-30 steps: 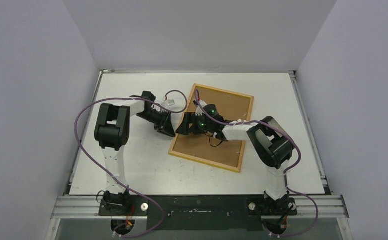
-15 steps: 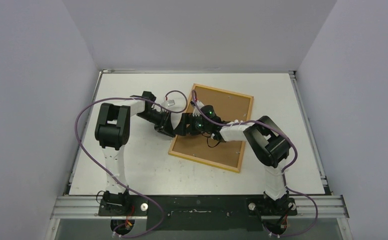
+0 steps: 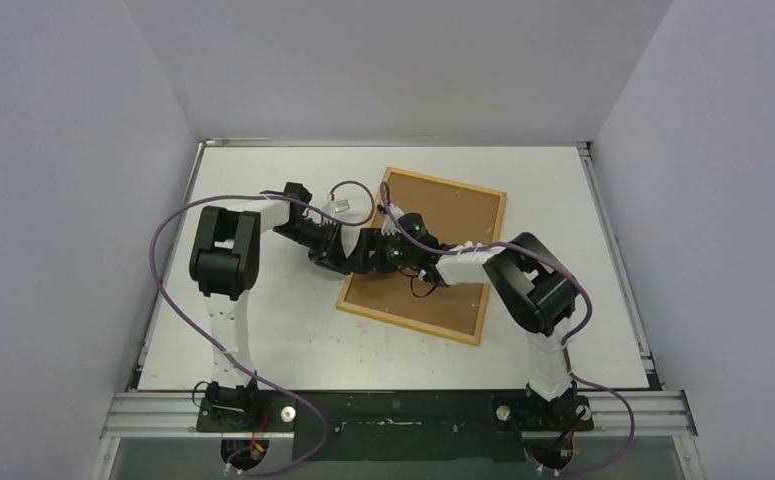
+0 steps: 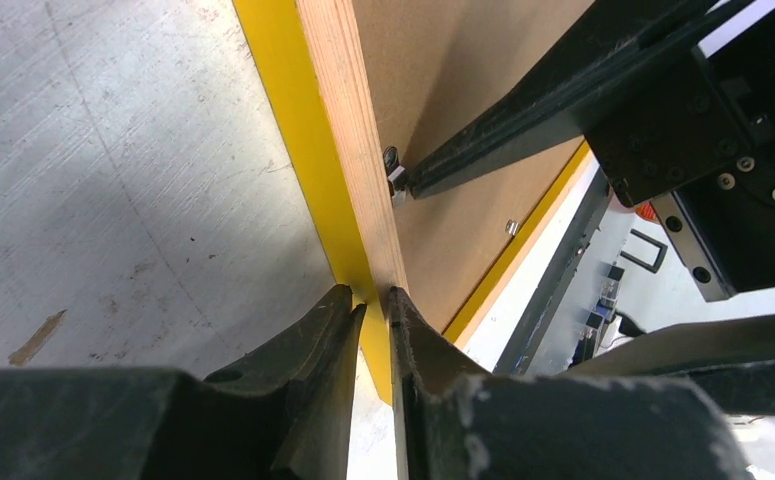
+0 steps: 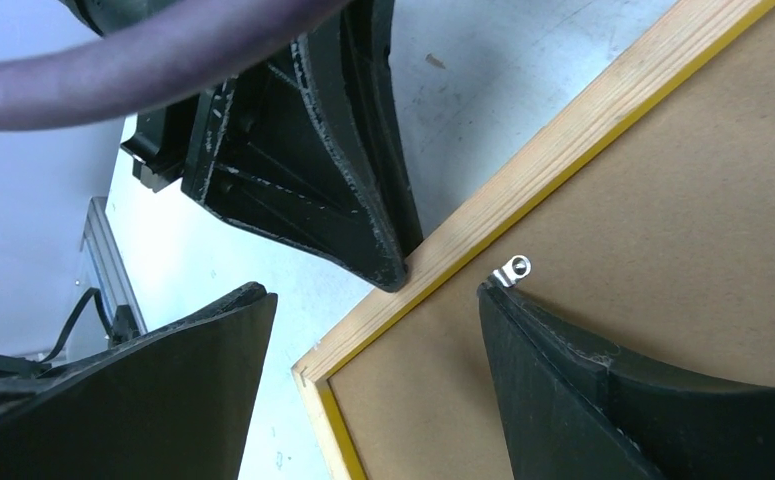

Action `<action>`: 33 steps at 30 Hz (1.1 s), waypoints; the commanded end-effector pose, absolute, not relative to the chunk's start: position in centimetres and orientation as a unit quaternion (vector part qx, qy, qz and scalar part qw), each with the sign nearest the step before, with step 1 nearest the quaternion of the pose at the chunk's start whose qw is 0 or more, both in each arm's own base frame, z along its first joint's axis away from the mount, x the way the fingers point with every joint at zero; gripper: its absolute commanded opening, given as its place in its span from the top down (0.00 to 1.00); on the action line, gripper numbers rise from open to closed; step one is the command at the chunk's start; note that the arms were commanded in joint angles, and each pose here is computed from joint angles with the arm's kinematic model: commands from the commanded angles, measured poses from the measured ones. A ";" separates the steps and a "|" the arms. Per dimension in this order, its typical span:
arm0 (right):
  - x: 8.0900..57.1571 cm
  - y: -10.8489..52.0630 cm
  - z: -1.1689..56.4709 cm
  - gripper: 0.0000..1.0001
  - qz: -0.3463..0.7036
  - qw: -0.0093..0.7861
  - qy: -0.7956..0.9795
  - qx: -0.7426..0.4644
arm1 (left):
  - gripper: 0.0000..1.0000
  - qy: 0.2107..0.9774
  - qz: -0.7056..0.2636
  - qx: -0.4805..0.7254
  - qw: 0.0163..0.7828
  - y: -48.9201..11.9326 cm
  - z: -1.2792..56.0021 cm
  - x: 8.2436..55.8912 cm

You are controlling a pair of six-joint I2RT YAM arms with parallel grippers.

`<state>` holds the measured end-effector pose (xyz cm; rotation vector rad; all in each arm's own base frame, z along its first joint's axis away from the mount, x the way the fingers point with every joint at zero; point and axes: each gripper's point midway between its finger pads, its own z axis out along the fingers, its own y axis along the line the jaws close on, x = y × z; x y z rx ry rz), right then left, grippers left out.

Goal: Put the photo into the frame

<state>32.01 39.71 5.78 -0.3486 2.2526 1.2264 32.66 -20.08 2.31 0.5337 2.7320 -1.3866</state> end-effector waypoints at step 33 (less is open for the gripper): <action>31.6 38.9 7.1 0.24 0.467 0.301 0.821 -0.130 | 0.85 0.882 -0.427 0.195 0.039 -20.3 2.2 33.7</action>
